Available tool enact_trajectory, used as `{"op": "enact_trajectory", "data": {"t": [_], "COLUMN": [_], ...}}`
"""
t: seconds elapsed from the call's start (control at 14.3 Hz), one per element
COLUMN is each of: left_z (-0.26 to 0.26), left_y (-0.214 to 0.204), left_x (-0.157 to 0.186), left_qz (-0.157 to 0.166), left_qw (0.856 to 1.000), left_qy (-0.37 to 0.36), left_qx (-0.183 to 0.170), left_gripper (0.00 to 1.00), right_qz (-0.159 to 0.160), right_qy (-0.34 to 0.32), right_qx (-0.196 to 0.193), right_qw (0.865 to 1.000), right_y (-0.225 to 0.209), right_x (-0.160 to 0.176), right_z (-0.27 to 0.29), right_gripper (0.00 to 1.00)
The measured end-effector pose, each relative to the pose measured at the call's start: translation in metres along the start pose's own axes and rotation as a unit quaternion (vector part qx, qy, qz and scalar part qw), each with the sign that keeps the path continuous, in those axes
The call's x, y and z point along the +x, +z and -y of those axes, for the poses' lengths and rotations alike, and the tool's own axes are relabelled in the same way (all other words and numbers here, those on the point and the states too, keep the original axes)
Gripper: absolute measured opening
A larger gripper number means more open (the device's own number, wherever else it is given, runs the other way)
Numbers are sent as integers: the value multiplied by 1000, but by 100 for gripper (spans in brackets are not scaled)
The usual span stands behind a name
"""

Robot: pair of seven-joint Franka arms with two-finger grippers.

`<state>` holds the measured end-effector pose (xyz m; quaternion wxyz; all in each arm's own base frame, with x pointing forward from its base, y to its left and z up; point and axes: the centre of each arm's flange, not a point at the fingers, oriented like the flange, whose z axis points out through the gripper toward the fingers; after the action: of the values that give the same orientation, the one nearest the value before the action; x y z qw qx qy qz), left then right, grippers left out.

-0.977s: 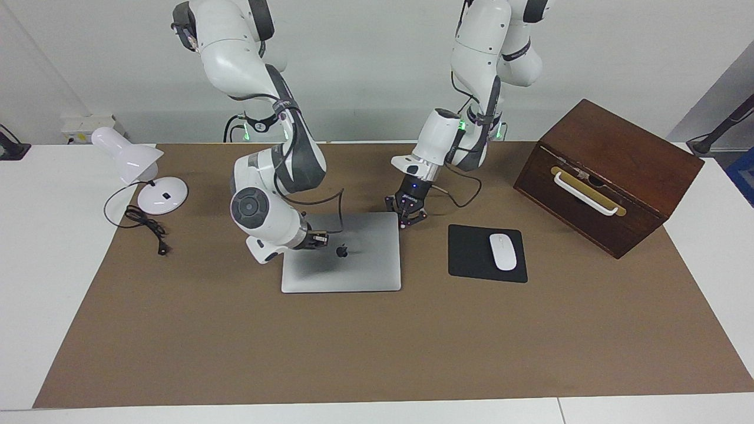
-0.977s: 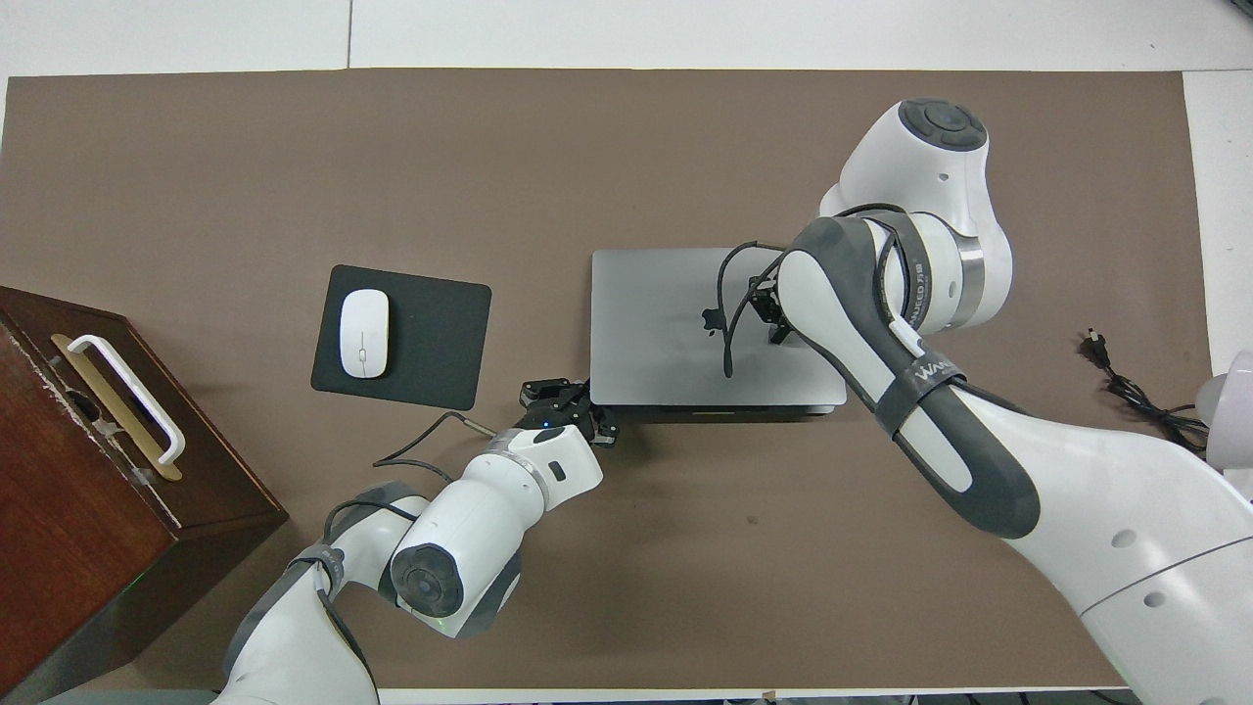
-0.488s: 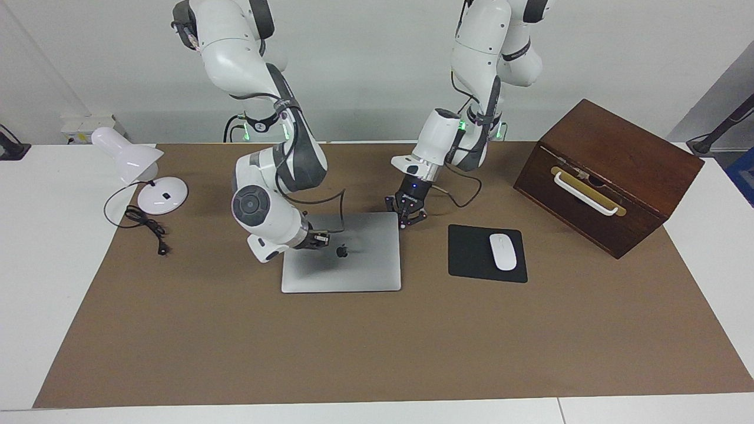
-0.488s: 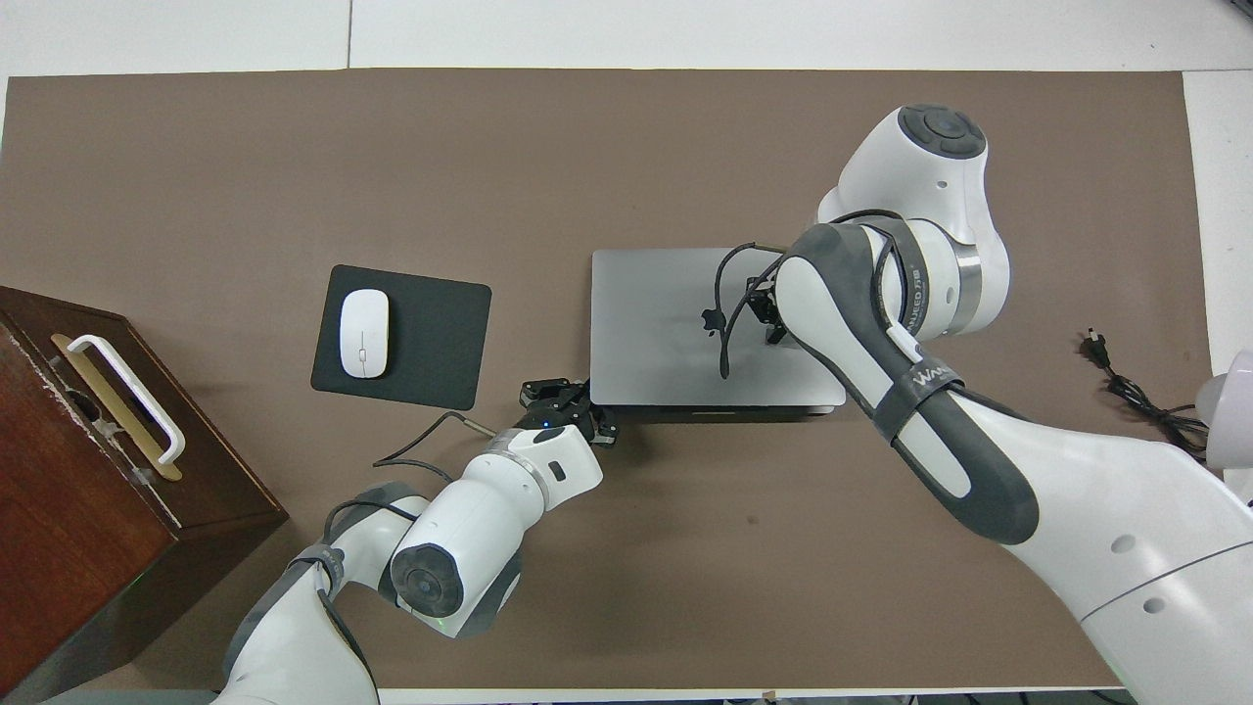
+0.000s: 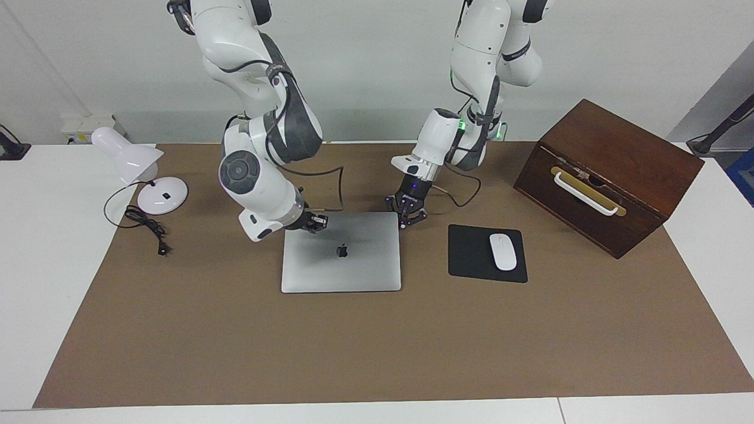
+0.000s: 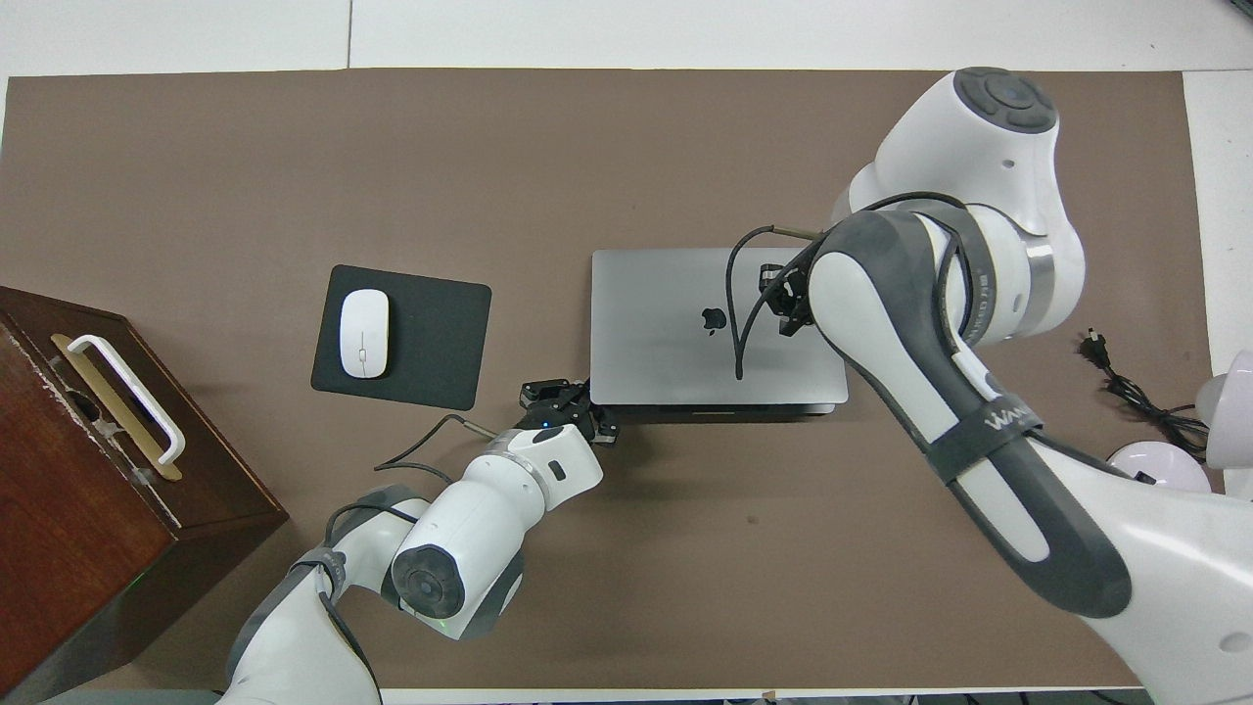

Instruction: Close laptop with both arms

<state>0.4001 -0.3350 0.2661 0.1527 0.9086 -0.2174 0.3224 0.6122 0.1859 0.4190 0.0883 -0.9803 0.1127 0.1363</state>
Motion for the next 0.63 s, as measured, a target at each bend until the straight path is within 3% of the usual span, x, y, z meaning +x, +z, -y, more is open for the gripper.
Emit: {"op": "enact_trajectory", "data": {"t": [0.28,0.63], "left_z": [-1,-1], "left_y": [0,0], "left_x": [0,0], "left_qz": [-1,-1], "left_qw": [1000,1000], "left_qy": [-12,-27], "left_qx": [2,3], "left_gripper": [1,1], "right_qz": [-41,-108], "right_qy": [8,-68], "right_qx": [8,-67], "right_qw": [999,990], "right_y": [-54,-98], "right_x": [-9,-2], "right_z": [-19,-52], "right_gripper": [1,1]}}
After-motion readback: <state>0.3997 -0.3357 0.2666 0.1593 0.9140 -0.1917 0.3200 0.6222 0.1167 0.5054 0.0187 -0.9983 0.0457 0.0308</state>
